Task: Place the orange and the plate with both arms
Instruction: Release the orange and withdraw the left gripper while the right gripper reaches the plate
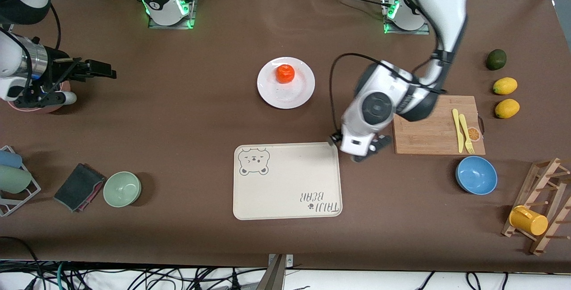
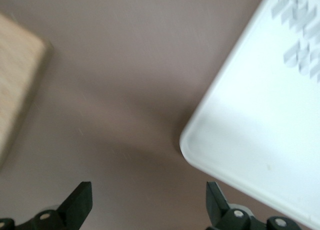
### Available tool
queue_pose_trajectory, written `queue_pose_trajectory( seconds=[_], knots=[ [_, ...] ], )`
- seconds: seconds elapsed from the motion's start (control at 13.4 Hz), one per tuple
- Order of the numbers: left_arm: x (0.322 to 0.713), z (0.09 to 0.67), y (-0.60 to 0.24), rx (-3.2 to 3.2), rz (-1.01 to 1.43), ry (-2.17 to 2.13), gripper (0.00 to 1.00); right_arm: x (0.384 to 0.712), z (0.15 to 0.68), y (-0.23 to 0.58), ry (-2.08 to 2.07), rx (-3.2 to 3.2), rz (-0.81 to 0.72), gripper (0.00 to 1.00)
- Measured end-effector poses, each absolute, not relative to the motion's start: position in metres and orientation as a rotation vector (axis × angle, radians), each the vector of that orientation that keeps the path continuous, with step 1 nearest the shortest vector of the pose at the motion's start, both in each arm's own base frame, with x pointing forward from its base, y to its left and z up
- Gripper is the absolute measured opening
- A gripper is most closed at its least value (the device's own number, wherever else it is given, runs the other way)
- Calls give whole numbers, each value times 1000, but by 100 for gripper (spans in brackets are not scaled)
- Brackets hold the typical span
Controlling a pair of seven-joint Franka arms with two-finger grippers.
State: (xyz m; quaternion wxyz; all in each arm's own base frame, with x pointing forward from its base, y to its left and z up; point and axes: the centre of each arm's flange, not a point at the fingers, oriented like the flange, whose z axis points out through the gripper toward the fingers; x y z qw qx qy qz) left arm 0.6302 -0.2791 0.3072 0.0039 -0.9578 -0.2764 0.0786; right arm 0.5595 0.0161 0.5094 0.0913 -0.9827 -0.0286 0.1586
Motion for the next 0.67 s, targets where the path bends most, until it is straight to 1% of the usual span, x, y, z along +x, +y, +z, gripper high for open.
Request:
queue_pose_trajectory(
  seconds=[0.15,0.3,0.67],
  knots=[
    [650,317,-227,-3023,247,-838,100,561,487,29,-91,-2852,537,100],
    [662,321,-177,-3038,274,-787,100,565,451,52,-106,-2779,620,100],
    [672,349,-56,-3110,331,-555,100,579,362,106,-51,-2574,701,100]
  ],
)
